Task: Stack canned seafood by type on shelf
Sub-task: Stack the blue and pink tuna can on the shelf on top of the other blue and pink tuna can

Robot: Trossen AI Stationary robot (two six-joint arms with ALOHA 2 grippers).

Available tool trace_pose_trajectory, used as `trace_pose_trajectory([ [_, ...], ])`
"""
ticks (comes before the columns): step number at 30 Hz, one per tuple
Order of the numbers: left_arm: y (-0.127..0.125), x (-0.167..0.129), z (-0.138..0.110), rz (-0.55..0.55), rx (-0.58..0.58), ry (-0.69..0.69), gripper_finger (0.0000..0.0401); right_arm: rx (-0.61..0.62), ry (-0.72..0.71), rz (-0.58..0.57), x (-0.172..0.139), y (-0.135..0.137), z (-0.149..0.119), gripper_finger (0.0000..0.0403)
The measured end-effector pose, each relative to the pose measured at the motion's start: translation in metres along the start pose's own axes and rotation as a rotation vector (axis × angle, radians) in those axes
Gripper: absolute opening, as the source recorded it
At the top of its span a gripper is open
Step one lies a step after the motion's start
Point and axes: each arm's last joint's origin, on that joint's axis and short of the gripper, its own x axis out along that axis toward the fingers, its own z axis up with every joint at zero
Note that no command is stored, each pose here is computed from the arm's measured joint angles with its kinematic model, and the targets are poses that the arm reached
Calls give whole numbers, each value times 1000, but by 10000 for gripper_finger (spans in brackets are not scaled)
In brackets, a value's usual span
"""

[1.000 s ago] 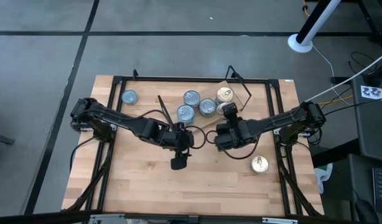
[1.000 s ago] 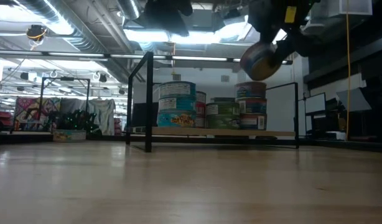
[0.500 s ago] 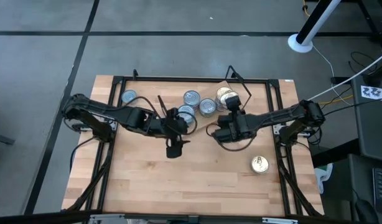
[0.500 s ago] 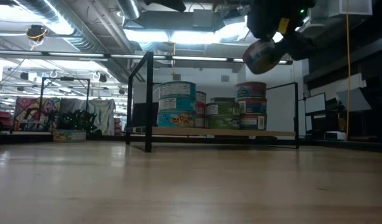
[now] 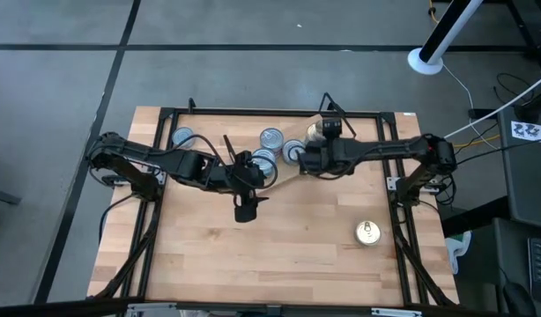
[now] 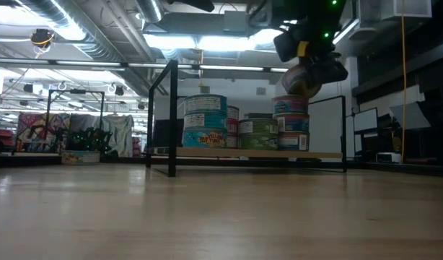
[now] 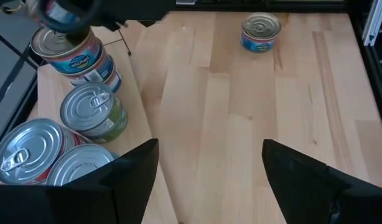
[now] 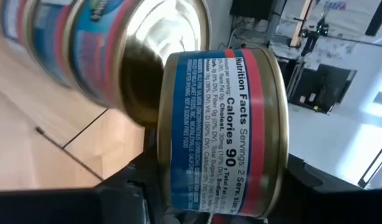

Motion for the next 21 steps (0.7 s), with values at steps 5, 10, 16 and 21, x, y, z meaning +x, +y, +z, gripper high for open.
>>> trace_pose_trajectory([
  [5,0,0,0,1,7,0,282,41,-1,0,11,-8,4,191],
  [10,0,0,0,1,8,0,282,51,-30,0,14,-11,9,191],
  [16,0,0,0,1,8,0,282,53,-90,20,13,-13,16,191],
  [21,0,0,0,1,8,0,282,20,-91,18,13,-13,16,191],
])
